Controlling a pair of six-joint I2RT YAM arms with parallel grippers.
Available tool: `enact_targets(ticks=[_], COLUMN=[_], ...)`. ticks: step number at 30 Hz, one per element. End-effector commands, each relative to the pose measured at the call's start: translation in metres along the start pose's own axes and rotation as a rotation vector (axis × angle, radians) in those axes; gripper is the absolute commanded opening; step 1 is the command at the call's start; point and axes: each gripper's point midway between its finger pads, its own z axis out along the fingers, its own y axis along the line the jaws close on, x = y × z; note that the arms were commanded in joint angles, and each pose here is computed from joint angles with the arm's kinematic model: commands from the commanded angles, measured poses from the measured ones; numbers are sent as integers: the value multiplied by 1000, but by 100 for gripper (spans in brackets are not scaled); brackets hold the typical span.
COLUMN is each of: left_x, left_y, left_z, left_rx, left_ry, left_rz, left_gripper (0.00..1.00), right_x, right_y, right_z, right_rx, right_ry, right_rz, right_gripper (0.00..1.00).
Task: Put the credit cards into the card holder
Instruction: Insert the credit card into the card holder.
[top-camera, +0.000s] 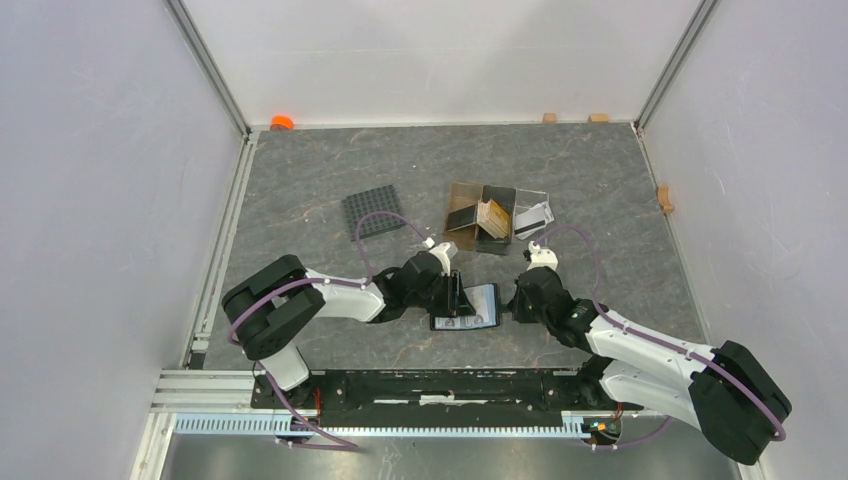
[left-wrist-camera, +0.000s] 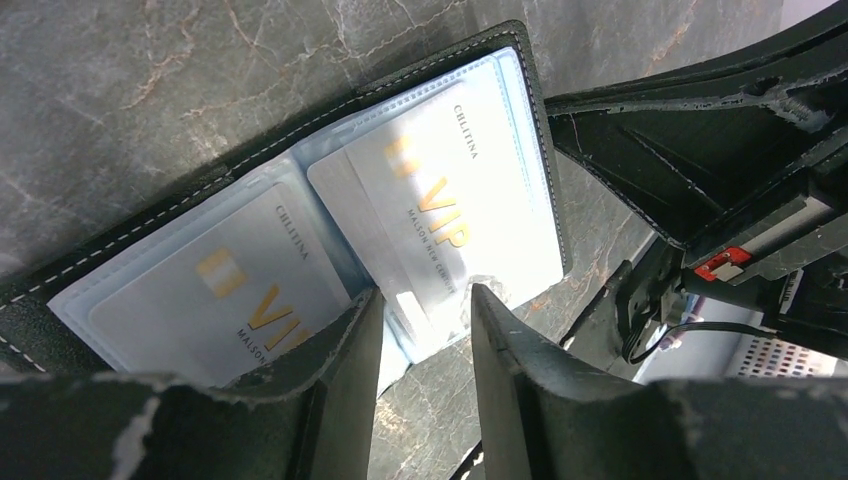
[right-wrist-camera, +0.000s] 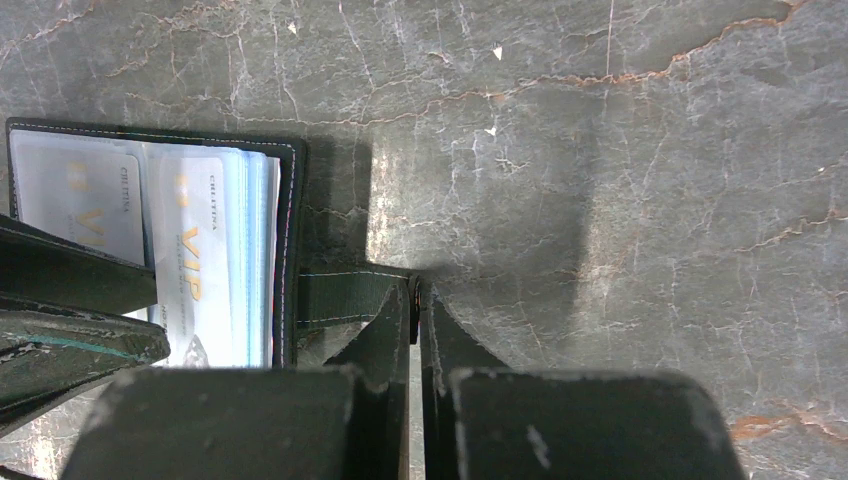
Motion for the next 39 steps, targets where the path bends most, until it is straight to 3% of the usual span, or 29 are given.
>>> enact_targets(ticks=[1, 13, 20, 23, 27, 31, 34, 39], left_x=[-11, -19, -20, -24, -28, -30, -25, -15], left_y=[-7, -31, -57, -51, -26, -11, 6, 33], left_z=[4, 0, -9, -16, -34, -60, -73, -77], left_rx=[-1, 81, 211, 160, -1, -95, -177, -250], left_ry=[-38, -98, -119, -134, -154, -188, -181, -139], left_rz=[117, 242, 270, 259, 231, 188, 139, 71], left_gripper=[44, 42, 54, 61, 71, 81, 87, 85], right_x=[-7, -6, -10, -19, -32, -47, -48, -30], right_y=[5, -2, 0, -2, -3, 8, 33, 65], right_z=[-1, -1, -5, -11, -22, -34, -38, -34], right_rx=[-10, 23, 20, 37, 53, 2, -136, -316], right_ry=[-23, -24, -27, -47, -72, -108, -102, -37], right_rz=[5, -2, -18, -29, -55, -70, -70, -32], right_gripper=[0, 0, 0, 2, 28, 41, 41, 32])
